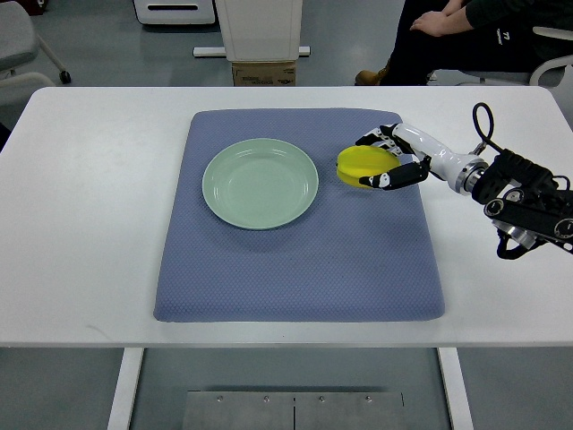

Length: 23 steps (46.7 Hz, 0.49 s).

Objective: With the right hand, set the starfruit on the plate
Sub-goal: 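Lift the starfruit with the right hand and carry it over the green plate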

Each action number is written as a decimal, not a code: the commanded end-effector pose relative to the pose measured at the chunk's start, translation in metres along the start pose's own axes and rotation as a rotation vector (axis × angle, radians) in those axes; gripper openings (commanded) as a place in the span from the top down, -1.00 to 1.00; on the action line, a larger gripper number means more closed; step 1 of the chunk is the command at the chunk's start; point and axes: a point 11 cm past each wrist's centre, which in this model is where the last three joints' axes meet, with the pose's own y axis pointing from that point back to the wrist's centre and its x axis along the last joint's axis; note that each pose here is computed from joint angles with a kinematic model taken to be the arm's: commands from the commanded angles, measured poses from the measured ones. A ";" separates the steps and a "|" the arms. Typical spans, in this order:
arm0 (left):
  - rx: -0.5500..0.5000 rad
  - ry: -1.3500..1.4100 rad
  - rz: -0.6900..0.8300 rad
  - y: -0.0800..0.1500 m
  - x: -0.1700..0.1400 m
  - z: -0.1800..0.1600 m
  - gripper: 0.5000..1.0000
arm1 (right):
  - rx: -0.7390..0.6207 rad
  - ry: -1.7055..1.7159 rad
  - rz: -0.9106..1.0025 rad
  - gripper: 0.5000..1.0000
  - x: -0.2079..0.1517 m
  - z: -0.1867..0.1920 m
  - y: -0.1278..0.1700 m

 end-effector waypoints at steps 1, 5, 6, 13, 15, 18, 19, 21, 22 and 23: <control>0.000 0.000 0.000 0.000 0.000 0.000 -1.00 | 0.008 0.004 -0.005 1.00 0.001 -0.005 -0.003; 0.000 -0.001 0.000 0.000 0.000 0.000 -1.00 | 0.018 0.009 -0.004 1.00 0.004 -0.011 -0.005; 0.000 0.000 0.000 0.000 0.000 0.000 -1.00 | 0.020 0.011 -0.003 1.00 0.005 -0.013 -0.005; -0.002 0.000 0.000 0.000 0.000 0.001 -1.00 | 0.061 0.003 -0.049 1.00 -0.018 -0.033 -0.020; 0.000 0.000 -0.002 0.000 -0.001 0.000 -1.00 | 0.059 0.003 -0.060 1.00 -0.022 -0.035 -0.022; 0.000 0.000 0.000 0.000 0.000 0.000 -1.00 | 0.061 -0.001 -0.084 1.00 -0.033 -0.041 -0.029; 0.000 0.000 0.000 0.000 0.000 0.000 -1.00 | 0.060 0.000 -0.089 1.00 -0.036 -0.043 -0.032; 0.000 0.000 0.000 0.000 0.000 0.000 -1.00 | 0.062 0.002 -0.092 1.00 -0.041 -0.046 -0.037; 0.000 0.000 0.000 0.000 0.000 0.000 -1.00 | 0.063 0.004 -0.090 1.00 -0.042 -0.047 -0.040; 0.000 0.000 0.000 0.000 0.000 0.000 -1.00 | 0.061 0.003 -0.089 1.00 -0.045 -0.047 -0.042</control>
